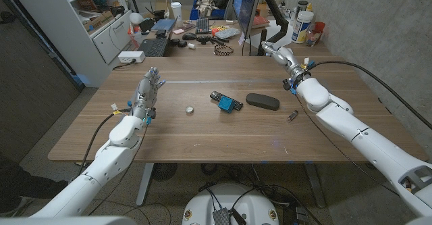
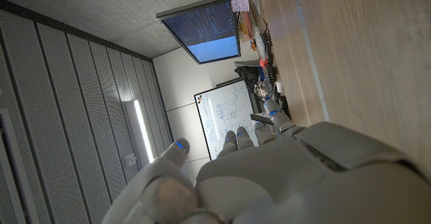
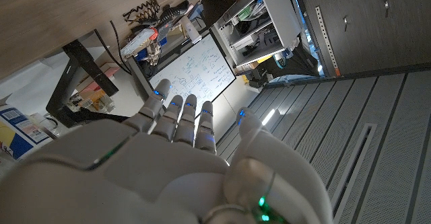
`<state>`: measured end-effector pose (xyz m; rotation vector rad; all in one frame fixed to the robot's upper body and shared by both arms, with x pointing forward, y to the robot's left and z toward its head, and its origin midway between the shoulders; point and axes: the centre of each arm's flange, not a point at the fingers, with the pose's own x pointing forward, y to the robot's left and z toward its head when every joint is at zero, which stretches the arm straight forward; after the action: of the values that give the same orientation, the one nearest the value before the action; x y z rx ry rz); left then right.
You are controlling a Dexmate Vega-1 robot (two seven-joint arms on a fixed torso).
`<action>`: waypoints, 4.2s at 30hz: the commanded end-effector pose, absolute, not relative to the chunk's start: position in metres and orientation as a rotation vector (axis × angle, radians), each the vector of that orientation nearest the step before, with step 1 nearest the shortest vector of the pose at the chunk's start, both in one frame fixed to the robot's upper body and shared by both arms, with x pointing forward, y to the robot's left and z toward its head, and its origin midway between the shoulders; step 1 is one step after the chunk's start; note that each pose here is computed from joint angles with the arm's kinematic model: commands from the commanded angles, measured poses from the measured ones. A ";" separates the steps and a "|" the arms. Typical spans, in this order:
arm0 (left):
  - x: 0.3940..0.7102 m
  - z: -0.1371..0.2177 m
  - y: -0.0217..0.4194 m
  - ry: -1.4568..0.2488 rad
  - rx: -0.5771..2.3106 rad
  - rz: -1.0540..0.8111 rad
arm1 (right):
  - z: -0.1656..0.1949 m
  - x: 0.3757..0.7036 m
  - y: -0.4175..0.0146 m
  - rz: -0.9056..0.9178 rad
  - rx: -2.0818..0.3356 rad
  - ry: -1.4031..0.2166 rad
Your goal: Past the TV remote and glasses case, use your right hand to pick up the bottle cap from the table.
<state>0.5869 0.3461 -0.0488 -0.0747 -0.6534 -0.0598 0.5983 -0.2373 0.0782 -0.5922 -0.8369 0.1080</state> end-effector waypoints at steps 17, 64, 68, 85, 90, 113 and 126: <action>0.574 -0.050 0.363 -0.675 -0.093 0.003 | 0.109 0.581 -0.212 0.115 -0.788 -0.944; 0.554 -0.063 0.382 -0.673 -0.102 0.087 | 0.148 0.542 -0.156 0.108 -1.080 -1.140; 0.553 -0.064 0.384 -0.672 -0.103 0.091 | 0.151 0.541 -0.151 0.119 -1.100 -1.147; 0.550 -0.067 0.389 -0.669 -0.113 0.106 | 0.161 0.540 -0.129 0.173 -1.176 -1.178; 0.550 -0.068 0.389 -0.668 -0.114 0.109 | 0.164 0.539 -0.123 0.184 -1.195 -1.187; 0.548 -0.077 0.395 -0.658 -0.133 0.124 | 0.167 0.527 -0.091 0.275 -1.304 -1.243; 0.547 -0.081 0.399 -0.642 -0.145 0.139 | 0.165 0.529 -0.072 0.322 -1.378 -1.237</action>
<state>0.5480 0.3949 -0.0766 -0.1323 -0.6557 0.1249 0.5287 -0.0880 0.1668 -1.3121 -1.2363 0.2799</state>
